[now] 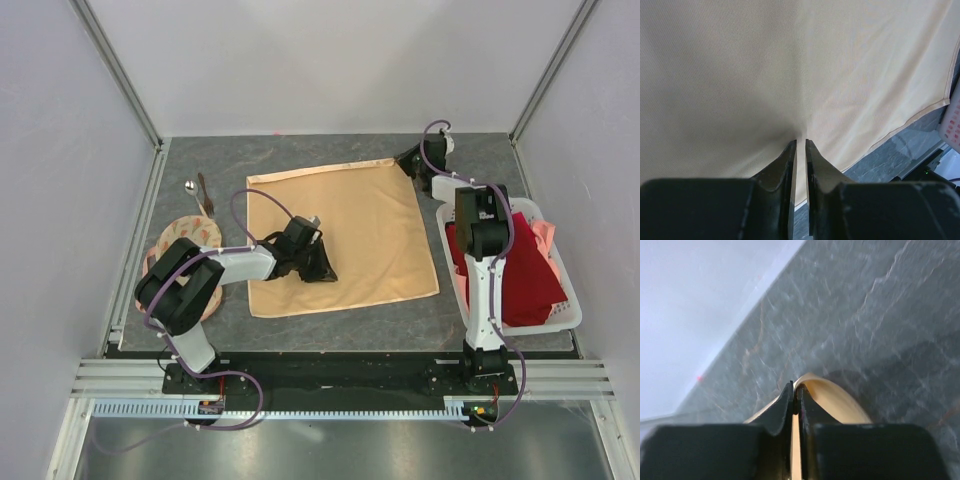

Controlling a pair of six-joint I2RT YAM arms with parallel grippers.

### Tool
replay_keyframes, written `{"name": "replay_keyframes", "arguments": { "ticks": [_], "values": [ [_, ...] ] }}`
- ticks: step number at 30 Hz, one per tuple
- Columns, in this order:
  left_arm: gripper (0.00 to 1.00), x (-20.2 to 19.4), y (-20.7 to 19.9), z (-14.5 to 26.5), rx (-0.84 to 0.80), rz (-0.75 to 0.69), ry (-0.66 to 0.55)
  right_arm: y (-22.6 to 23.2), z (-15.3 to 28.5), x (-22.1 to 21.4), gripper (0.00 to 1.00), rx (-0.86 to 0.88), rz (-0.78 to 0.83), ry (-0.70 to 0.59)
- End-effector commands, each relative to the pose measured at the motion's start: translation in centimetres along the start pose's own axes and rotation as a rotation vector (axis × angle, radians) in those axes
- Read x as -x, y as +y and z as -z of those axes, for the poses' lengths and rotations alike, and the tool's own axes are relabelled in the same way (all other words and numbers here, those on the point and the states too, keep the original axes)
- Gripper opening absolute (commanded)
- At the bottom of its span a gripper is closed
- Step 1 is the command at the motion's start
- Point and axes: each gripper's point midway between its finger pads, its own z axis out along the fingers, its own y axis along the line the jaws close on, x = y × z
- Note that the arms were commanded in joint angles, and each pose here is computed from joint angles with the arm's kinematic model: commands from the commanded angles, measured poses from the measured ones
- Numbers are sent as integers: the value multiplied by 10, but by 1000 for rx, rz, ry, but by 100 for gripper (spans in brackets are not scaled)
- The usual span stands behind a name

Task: Fold the napkin into a case and place the utensils inside
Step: Flatten out the crumpled napkin at the center of the board.

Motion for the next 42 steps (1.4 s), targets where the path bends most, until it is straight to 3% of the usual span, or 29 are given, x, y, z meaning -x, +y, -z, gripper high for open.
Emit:
{"name": "replay_keyframes", "arguments": {
  "ticks": [1, 5, 9, 10, 16, 18, 22, 25, 29, 33, 38, 42],
  "values": [
    [18, 24, -22, 12, -40, -10, -81, 60, -6, 39, 21, 266, -208, -91],
    [20, 50, -33, 25, -48, -10, -108, 83, -7, 45, 36, 310, -88, -43],
    [23, 78, -39, 37, -85, 12, -147, 80, 8, 44, 55, 227, 43, 16],
    [24, 84, -41, 38, -94, 10, -155, 90, 22, 53, 64, 225, 82, 3],
    [27, 105, -24, 52, -52, 22, -195, 57, 81, 44, 80, -8, 390, 99],
    [29, 108, -20, 60, -29, 15, -221, 29, 100, 23, 82, -88, 435, 167],
    [29, 113, -2, 63, 19, 64, -238, 19, 148, 0, 85, -144, 562, 192],
    [28, 136, 14, 61, 51, 118, -276, 8, 169, -29, 85, -150, 550, 254],
    [22, 191, 52, 69, 102, 221, -379, 15, 193, -92, 84, -53, 504, 400],
    [19, 247, 75, 82, 129, 253, -492, 32, 223, -134, 79, 28, 543, 433],
    [14, 278, 126, 68, 204, 364, -494, 25, 248, -148, 77, 59, 549, 461],
    [12, 307, 141, 62, 169, 400, -521, 26, 269, -128, 77, 87, 624, 379]
  ]
}}
